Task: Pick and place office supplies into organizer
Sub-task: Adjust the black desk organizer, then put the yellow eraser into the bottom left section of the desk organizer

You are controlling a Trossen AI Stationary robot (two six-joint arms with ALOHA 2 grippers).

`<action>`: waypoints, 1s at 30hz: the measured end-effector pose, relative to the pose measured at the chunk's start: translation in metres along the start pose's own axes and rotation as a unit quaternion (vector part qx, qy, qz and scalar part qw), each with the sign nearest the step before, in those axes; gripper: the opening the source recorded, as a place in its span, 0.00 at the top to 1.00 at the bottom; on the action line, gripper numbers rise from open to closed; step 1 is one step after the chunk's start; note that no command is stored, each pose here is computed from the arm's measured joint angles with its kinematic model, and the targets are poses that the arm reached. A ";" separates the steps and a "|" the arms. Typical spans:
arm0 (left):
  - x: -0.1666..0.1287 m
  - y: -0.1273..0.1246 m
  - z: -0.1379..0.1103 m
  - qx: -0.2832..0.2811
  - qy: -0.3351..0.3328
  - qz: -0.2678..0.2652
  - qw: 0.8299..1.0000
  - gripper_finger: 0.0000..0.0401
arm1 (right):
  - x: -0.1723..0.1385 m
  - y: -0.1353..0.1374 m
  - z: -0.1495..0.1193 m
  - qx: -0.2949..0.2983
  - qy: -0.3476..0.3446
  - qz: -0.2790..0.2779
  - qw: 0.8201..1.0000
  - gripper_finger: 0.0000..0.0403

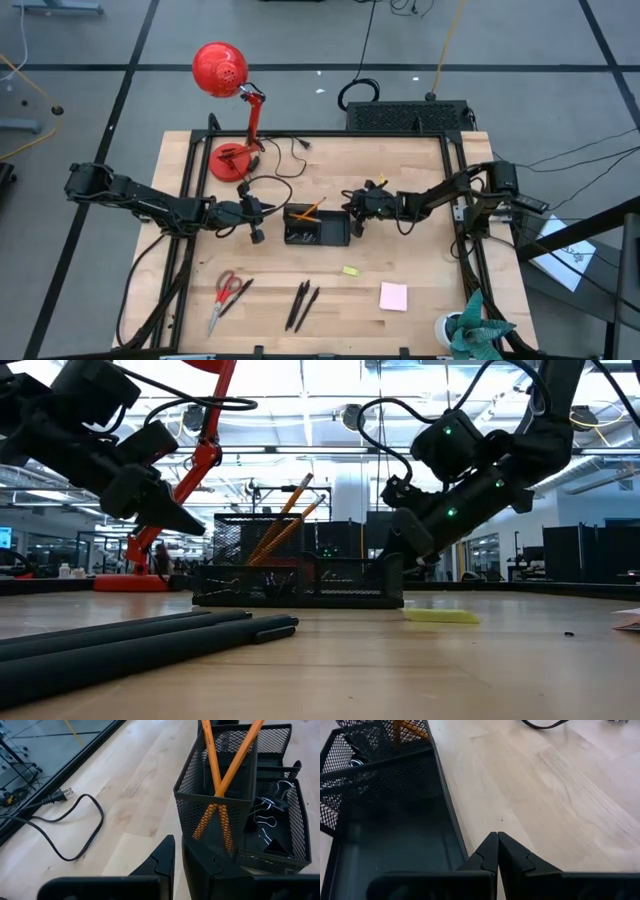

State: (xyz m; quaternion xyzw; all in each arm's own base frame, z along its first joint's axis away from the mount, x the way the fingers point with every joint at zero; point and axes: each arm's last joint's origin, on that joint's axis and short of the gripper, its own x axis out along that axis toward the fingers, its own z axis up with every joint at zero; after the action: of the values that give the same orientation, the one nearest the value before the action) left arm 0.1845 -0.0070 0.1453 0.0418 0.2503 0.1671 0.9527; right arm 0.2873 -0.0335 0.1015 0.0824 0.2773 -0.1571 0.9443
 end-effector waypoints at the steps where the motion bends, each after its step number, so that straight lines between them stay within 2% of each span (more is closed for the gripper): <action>1: 0.000 0.000 0.000 0.000 0.000 0.000 1.000 0.90 | 0.000 0.001 0.000 -0.001 -0.001 0.000 1.000 1.00; 9: 0.000 0.000 -0.001 0.001 0.003 0.000 1.000 0.90 | -0.009 0.006 0.008 -0.008 -0.026 -0.034 0.999 1.00; 12: 0.000 0.000 -0.001 0.001 0.003 -0.001 1.000 0.90 | -0.021 0.008 0.018 -0.010 -0.045 -0.070 0.996 1.00; 14: 0.000 0.000 -0.001 0.001 0.004 -0.001 1.000 0.90 | -0.032 0.012 0.026 -0.030 -0.056 -0.074 0.995 0.99; 18: 0.000 -0.001 -0.002 0.003 0.010 -0.006 1.000 0.90 | -0.060 0.029 0.038 -0.043 -0.074 -0.039 0.996 0.94; 22: 0.000 -0.001 -0.002 0.002 0.011 -0.014 1.000 0.90 | -0.086 0.051 0.041 -0.042 -0.085 0.011 0.995 0.85; 26: 0.000 -0.001 -0.002 0.002 0.012 -0.018 1.000 0.90 | -0.097 0.071 0.035 -0.027 -0.087 0.044 0.995 0.72; 30: 0.000 -0.001 -0.003 -0.002 0.015 -0.022 1.000 0.90 | -0.097 0.091 0.018 -0.019 -0.058 0.074 0.995 0.60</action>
State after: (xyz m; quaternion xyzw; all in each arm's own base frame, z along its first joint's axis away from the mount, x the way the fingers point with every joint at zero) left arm 0.1834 -0.0083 0.1426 0.0317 0.2648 0.1477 0.9524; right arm 0.2498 0.0716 0.1763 0.0754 0.2176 -0.0856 0.9693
